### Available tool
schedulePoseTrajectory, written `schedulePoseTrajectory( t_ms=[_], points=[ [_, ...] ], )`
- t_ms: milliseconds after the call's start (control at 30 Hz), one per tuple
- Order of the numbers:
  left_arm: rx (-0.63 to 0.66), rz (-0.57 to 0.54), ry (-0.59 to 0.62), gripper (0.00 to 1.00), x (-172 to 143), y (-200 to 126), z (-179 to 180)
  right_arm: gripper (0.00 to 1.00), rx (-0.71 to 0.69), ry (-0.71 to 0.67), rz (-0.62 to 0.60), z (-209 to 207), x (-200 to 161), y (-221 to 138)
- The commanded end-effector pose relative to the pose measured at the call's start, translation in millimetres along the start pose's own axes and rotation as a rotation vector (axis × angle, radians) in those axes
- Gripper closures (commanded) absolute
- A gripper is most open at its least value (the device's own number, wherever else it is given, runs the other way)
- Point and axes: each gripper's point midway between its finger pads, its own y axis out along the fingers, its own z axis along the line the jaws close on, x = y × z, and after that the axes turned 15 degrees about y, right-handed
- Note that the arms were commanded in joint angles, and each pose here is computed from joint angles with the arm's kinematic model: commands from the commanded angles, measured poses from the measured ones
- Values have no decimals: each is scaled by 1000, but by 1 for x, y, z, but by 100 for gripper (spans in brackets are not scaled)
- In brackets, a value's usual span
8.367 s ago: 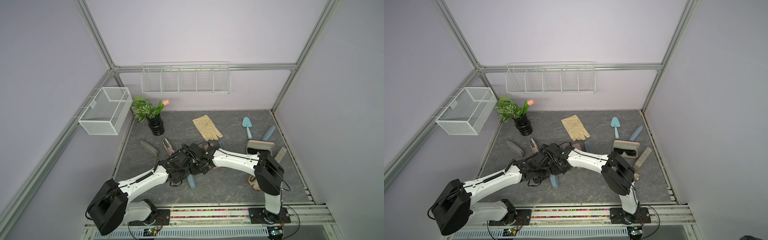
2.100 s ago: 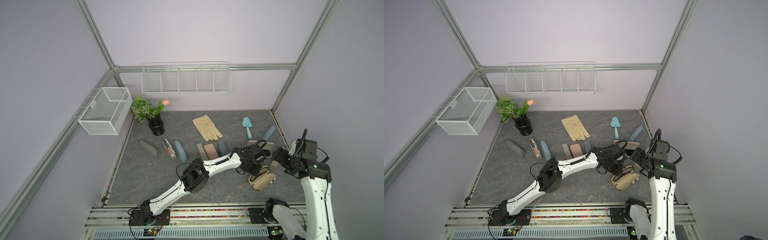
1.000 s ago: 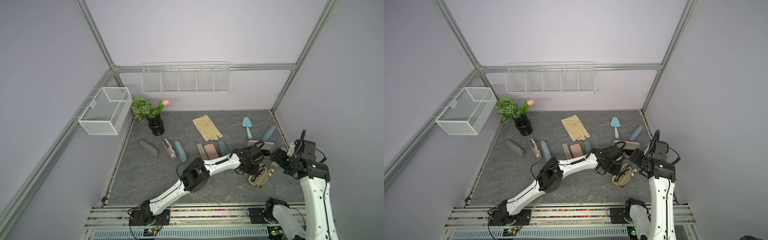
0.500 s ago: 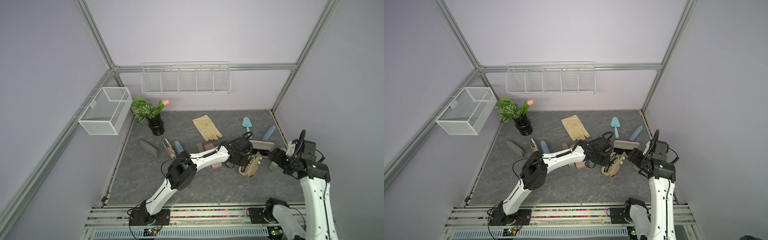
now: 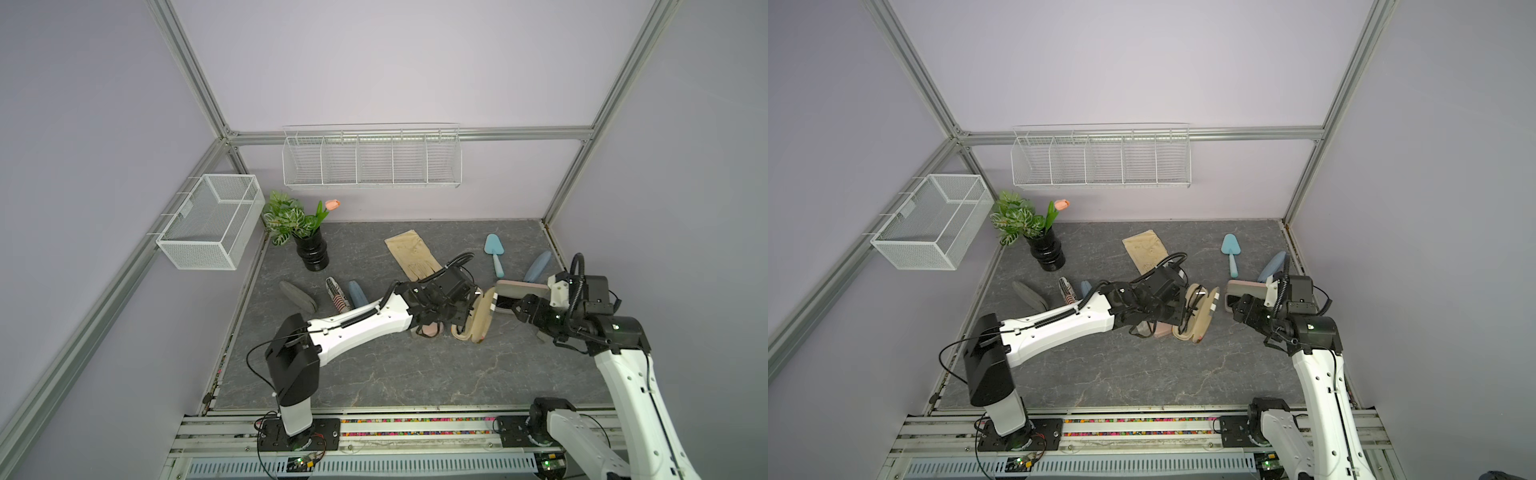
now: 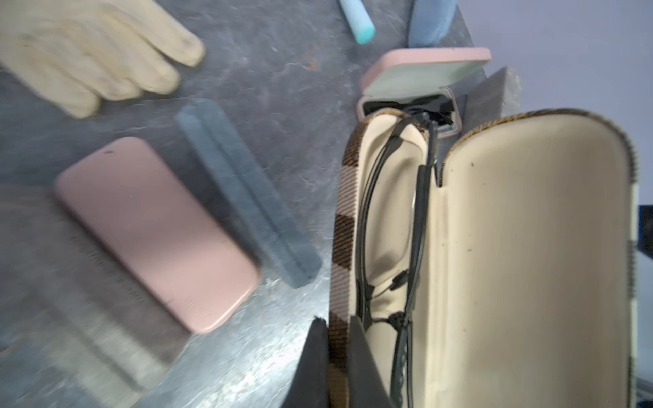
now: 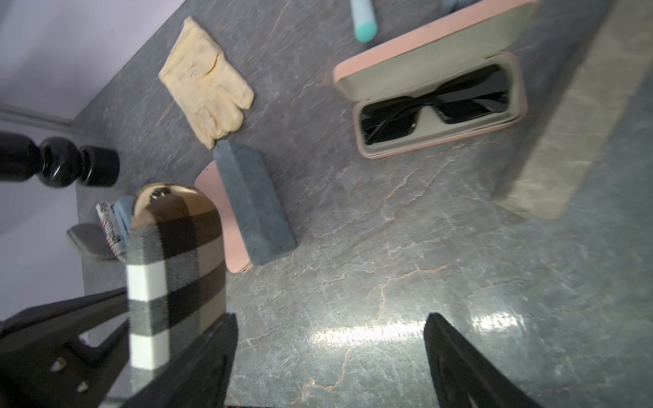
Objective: Close the glasses case
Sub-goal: Place the glasses case at the center of the board.
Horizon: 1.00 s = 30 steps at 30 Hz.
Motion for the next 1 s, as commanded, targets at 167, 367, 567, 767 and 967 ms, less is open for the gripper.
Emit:
schedulePoseTrajectory(
  t_ms=[167,367,567,767,967],
  points=[
    [266,-63,-160,95,-48,-60,86,15,29,-197,62,67,-32,30],
    [352,-88,-243,94,-94,-83,132,15,27,-304,110,103,-59,47],
    [389,-16,-310,94,-147,-73,163,15,23,-356,141,120,-81,59],
    [397,50,-327,95,-175,-53,167,15,5,-389,172,125,-100,70],
    [398,53,-374,95,-188,-45,170,15,-7,-401,190,125,-109,76]
  ],
)
